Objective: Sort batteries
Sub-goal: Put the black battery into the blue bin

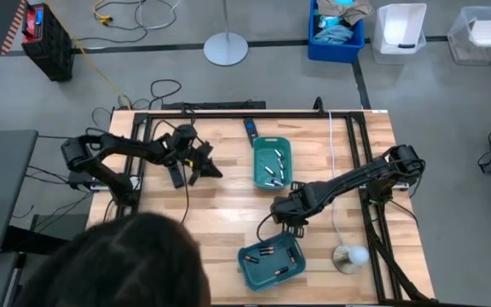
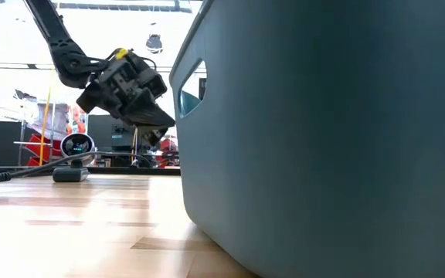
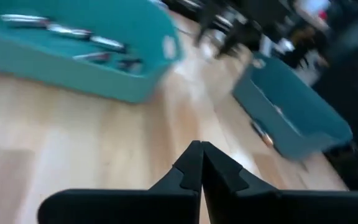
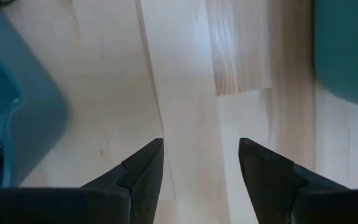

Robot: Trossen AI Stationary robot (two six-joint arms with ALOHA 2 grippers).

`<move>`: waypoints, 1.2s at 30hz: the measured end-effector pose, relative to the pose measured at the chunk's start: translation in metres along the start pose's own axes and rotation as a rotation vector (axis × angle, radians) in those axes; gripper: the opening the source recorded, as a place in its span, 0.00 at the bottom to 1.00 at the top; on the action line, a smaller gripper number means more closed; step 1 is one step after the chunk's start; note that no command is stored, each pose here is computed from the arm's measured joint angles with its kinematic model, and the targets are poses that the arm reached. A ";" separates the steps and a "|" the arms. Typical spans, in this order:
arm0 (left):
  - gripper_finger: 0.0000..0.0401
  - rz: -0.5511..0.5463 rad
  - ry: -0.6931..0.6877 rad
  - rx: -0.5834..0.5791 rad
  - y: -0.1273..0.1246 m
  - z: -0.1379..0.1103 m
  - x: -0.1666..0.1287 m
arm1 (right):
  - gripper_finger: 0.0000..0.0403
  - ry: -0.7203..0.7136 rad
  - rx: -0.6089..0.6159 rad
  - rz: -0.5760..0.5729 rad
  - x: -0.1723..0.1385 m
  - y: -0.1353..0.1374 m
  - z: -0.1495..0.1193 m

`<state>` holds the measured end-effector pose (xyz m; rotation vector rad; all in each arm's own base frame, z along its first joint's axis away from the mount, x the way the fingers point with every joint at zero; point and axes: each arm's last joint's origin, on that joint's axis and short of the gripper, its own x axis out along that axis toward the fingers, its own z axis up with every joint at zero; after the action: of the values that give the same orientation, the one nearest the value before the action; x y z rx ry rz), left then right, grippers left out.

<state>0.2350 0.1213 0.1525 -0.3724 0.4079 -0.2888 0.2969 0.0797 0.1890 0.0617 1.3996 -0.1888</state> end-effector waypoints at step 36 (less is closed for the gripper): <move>0.36 -0.470 0.180 0.599 -0.065 -0.003 0.192 | 0.44 -0.394 0.005 0.020 -0.072 -0.004 0.009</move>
<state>0.3896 -0.0039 0.1131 0.1564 0.3860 -0.8824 0.2938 0.0808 0.2612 0.0403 1.0051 -0.1768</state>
